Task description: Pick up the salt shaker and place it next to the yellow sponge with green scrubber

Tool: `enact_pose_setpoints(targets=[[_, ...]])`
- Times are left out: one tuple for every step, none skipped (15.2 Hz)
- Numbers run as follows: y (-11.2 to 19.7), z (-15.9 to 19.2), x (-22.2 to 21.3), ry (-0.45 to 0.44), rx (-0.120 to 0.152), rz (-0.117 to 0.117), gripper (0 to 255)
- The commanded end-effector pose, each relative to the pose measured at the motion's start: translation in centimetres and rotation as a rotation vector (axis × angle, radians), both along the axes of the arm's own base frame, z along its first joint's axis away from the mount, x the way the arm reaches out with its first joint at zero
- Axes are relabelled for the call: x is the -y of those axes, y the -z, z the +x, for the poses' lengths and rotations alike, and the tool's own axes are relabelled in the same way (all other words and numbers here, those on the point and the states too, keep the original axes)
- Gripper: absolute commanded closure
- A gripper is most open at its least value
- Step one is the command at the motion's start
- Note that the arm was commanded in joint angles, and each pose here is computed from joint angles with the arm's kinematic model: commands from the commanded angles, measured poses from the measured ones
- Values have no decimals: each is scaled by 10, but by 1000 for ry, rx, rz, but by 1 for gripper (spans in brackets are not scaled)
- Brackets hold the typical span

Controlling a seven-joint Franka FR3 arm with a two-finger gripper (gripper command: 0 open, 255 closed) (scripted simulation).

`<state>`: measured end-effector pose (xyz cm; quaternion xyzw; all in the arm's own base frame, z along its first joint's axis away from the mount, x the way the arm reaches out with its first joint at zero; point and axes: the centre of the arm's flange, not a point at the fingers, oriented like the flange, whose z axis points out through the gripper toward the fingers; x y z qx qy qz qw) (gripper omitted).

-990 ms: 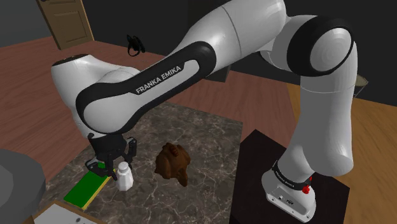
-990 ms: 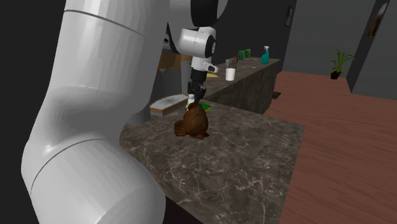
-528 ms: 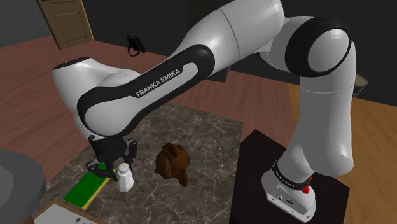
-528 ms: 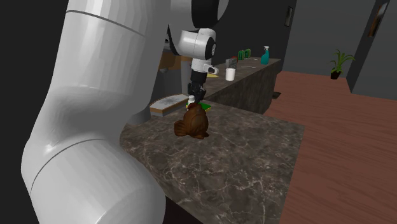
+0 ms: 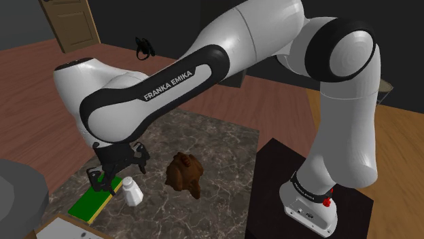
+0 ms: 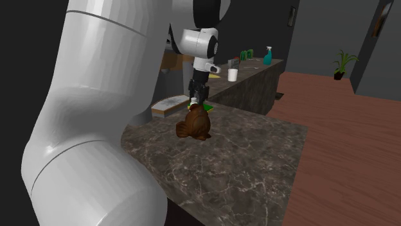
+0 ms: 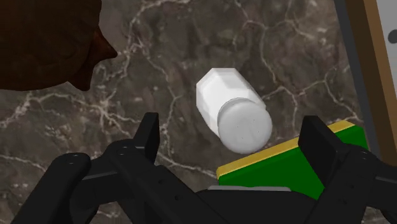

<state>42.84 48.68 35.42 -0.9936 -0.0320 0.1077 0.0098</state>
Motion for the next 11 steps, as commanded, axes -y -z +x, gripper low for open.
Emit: enact_pose_setpoints(targets=[[-19,4,2,0,0,0,0],[-32,7,2,0,0,0,0],[-42,9,2,0,0,0,0],[-42,9,2,0,0,0,0],[-42,9,2,0,0,0,0],[-42,9,2,0,0,0,0],[-42,9,2,0,0,0,0],[-42,9,2,0,0,0,0],[-42,9,2,0,0,0,0],[-42,9,2,0,0,0,0],[-42,9,2,0,0,0,0]])
